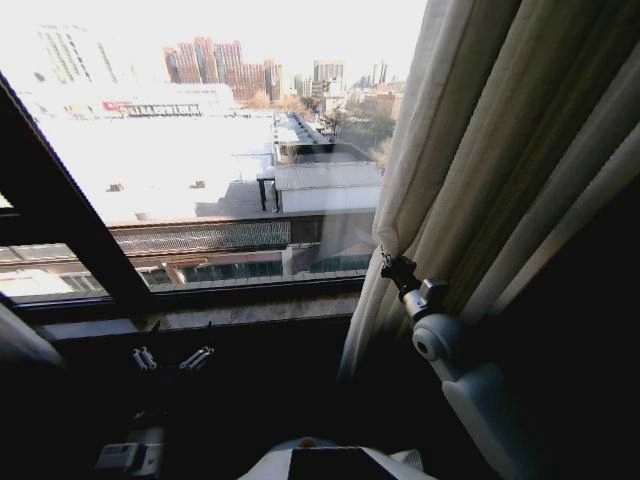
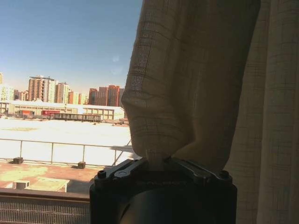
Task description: Open the curtains by pulling them apart, changing their state from closed to fully open.
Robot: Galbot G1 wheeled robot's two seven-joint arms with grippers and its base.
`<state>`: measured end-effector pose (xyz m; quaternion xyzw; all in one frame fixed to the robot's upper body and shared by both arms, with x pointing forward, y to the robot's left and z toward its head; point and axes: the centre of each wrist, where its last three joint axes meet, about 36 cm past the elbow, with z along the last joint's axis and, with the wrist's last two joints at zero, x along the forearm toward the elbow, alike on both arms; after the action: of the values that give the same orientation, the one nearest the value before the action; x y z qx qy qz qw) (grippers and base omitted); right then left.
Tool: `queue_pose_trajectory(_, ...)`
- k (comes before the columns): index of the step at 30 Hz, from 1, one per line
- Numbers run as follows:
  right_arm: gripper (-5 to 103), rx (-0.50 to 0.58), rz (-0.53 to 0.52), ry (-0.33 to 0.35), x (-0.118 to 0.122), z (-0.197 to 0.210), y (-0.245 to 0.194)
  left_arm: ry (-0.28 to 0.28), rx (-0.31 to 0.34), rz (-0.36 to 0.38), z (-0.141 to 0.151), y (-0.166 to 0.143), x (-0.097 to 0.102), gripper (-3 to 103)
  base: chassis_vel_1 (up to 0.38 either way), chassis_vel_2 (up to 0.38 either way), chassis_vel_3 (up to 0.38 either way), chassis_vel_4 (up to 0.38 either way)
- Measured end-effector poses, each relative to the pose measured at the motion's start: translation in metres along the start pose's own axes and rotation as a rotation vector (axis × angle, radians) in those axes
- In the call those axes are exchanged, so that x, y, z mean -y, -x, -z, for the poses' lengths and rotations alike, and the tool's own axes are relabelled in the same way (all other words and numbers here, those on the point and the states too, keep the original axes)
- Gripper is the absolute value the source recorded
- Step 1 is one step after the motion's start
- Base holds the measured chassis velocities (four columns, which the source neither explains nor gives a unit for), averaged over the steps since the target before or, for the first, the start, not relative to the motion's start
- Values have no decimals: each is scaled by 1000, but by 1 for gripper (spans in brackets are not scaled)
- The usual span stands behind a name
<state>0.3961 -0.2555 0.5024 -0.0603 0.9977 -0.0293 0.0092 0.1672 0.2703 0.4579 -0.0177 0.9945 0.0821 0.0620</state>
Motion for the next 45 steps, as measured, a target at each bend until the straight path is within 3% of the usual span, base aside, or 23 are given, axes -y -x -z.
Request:
queue_pose_trajectory(39,0,0,1,3,2,-6,7,-3,3,0,-2,3,2,100,-217,-209,214,205)
queue_pose_trajectory(45,0,10,1,-25,3,-11,8,-3,2,-1,-3,4,2,100,-140,-156,131,143)
